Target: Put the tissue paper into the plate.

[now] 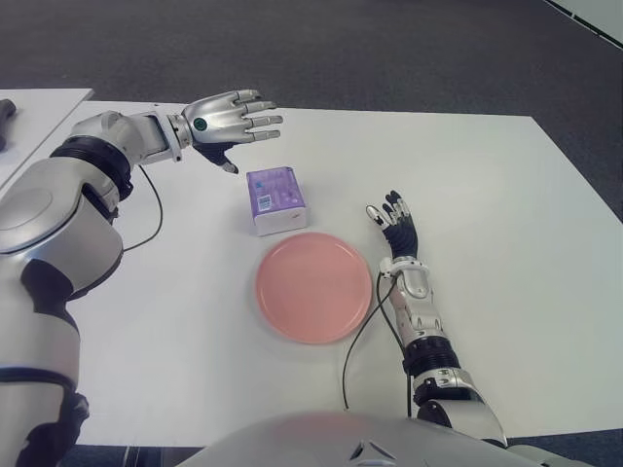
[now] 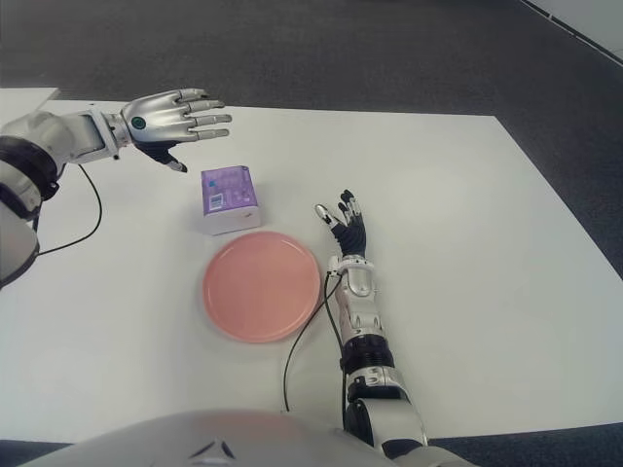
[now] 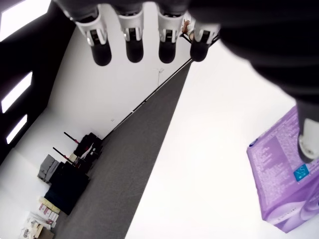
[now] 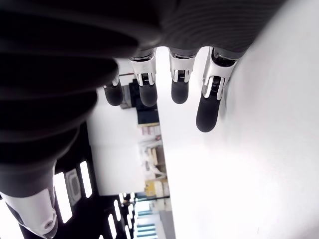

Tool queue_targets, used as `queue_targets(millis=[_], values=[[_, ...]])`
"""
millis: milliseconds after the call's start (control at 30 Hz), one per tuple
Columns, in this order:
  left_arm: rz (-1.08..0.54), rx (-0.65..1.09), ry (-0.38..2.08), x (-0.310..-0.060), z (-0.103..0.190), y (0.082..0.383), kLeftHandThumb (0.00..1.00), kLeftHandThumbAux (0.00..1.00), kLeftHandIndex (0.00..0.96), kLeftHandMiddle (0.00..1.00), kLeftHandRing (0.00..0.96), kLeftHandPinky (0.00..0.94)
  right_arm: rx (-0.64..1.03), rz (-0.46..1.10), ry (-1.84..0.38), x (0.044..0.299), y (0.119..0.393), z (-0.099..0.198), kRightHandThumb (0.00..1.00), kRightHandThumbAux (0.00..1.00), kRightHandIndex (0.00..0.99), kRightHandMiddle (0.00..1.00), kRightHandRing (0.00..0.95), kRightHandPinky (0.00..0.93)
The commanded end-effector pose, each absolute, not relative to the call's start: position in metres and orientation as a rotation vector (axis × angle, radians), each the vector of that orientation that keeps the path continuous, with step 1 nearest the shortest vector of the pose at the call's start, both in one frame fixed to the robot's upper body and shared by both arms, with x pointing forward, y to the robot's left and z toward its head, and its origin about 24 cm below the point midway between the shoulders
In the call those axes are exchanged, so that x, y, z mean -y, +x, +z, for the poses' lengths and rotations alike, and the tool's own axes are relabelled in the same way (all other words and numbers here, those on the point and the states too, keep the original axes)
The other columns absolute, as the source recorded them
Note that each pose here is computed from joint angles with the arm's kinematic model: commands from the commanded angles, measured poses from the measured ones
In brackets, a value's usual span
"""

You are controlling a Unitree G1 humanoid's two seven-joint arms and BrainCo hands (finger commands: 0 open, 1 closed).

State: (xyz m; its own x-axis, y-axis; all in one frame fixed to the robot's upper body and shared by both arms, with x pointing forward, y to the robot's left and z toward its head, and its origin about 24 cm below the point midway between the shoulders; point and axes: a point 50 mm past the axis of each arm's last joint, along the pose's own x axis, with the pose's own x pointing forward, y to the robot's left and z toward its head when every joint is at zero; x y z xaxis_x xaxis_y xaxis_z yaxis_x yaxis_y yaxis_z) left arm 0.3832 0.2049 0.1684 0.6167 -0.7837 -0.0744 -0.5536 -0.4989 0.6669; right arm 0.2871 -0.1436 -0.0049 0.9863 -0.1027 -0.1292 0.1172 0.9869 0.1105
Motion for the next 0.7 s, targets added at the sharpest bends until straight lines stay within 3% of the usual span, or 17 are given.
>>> queue_targets(millis=[33,700], values=[[-0.485,1.017,2.252,-0.211,0.167,0.383,0.085,0.441,0.0,0.0,0.0,0.0,-0.308,-0.132,0.122,0.143,0.265,-0.04,0.204,0.66,0.0,0.0,0.0,0.009],[-0.583,0.979,2.229,-0.206,0.135,0.377,0.125,0.441,0.0,0.0,0.0,0.0,-0.308,-0.132,0.122,0.142,0.265,-0.039,0.204,0.66,0.0,0.0,0.0,0.009]])
